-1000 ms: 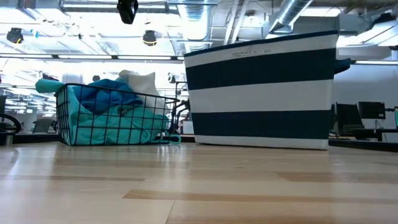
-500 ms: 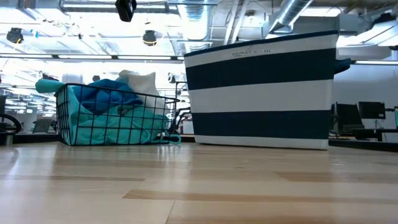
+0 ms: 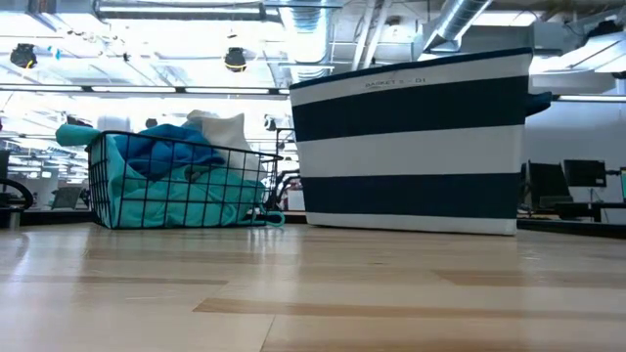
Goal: Pick & Place Cloths
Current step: Return to Home Position
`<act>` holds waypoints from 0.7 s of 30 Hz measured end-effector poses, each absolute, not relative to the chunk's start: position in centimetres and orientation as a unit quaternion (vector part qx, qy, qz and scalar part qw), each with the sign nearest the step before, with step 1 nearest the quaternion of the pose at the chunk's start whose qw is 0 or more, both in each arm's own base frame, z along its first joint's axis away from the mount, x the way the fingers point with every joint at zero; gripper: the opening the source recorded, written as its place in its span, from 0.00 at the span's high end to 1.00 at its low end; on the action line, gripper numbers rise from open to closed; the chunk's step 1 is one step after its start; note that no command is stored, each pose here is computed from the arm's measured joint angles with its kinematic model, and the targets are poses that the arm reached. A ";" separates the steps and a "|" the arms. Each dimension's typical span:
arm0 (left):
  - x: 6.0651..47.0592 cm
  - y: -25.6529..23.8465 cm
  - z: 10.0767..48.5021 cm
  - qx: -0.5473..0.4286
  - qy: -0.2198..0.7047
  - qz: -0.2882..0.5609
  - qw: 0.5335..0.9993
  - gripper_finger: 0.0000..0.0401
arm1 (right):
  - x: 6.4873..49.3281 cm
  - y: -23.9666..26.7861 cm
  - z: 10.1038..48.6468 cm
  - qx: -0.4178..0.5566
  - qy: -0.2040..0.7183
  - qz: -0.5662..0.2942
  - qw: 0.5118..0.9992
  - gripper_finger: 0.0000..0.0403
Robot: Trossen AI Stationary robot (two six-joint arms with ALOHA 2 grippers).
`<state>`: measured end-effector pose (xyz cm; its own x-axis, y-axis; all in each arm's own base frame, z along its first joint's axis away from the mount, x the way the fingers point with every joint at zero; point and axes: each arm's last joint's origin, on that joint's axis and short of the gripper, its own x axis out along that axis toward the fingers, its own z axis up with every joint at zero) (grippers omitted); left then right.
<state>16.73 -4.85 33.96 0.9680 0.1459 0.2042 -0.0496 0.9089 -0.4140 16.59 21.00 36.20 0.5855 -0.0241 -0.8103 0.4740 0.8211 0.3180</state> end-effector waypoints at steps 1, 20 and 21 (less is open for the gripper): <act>16.0 -4.5 34.4 -0.208 -0.125 0.052 0.969 0.76 | 16.5 20.3 37.0 0.255 0.396 -0.145 0.870 0.16; 2.6 0.5 32.9 -0.155 -0.153 0.057 0.974 1.00 | 8.3 6.0 44.0 0.066 0.121 -0.196 0.971 0.99; 2.5 0.6 32.5 -0.156 -0.155 0.057 0.974 1.00 | 7.9 5.6 43.4 0.066 0.110 -0.199 0.972 0.99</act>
<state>2.48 0.55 32.46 0.9452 0.1594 0.2848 -0.0624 0.9448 -0.3217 7.90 5.62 43.40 0.8968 -0.3713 -0.2404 0.4004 0.9125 0.0841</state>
